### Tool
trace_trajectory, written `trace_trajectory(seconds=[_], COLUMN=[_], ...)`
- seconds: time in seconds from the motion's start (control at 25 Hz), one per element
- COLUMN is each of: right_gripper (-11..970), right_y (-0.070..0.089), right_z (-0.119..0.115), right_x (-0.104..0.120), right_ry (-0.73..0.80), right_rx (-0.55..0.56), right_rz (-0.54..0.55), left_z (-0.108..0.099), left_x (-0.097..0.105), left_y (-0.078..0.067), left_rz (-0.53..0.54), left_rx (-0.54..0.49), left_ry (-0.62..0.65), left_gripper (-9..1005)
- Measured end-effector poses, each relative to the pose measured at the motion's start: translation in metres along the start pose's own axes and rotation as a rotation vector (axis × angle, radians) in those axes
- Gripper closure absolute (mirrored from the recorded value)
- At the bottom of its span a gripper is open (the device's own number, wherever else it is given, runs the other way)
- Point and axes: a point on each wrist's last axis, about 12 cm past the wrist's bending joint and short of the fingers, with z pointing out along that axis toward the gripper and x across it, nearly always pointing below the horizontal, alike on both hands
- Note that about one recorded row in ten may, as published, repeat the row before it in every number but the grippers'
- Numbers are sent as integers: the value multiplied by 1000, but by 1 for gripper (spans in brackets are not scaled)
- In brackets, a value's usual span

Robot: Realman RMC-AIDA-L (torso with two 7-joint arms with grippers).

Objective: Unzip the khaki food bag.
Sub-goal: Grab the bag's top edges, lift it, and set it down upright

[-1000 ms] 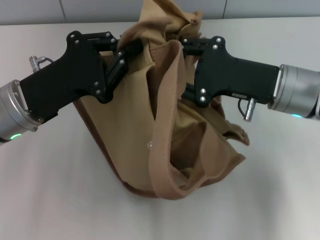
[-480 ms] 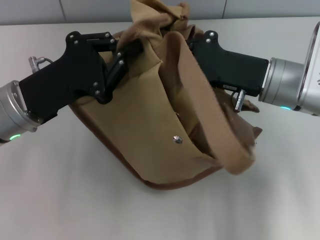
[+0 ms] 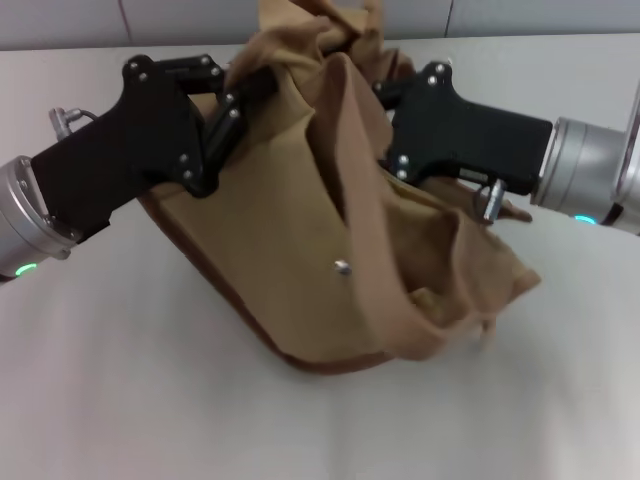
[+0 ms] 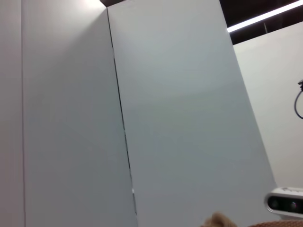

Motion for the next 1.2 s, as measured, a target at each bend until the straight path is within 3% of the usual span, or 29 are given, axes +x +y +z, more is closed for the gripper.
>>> trace_trajectory(seconds=[0.28,0.6,0.76,1.0,1.2], right_gripper=[956,950,947,942,939], right_y=[21,36,41,58,53], right_z=[-27,-90,-107,-132,-143], right_x=[10,12,15,25,25], right_ry=[23,-15,4,58,7], right_rx=[-53,-54,-43,-60,26], right_rz=[5,-1,14,89,196], left_z=[-2,-2,-2,-3,-2], left_x=[0,3,3,2,3], left_y=[2,4,4,5,5], left_rz=[-9,-15,-15,-13,-14], left_rx=[-56,-105,-108,-121,-118], left_ry=[-21,-30,-30,-35,-34], left_gripper=[906,904,903,901,900])
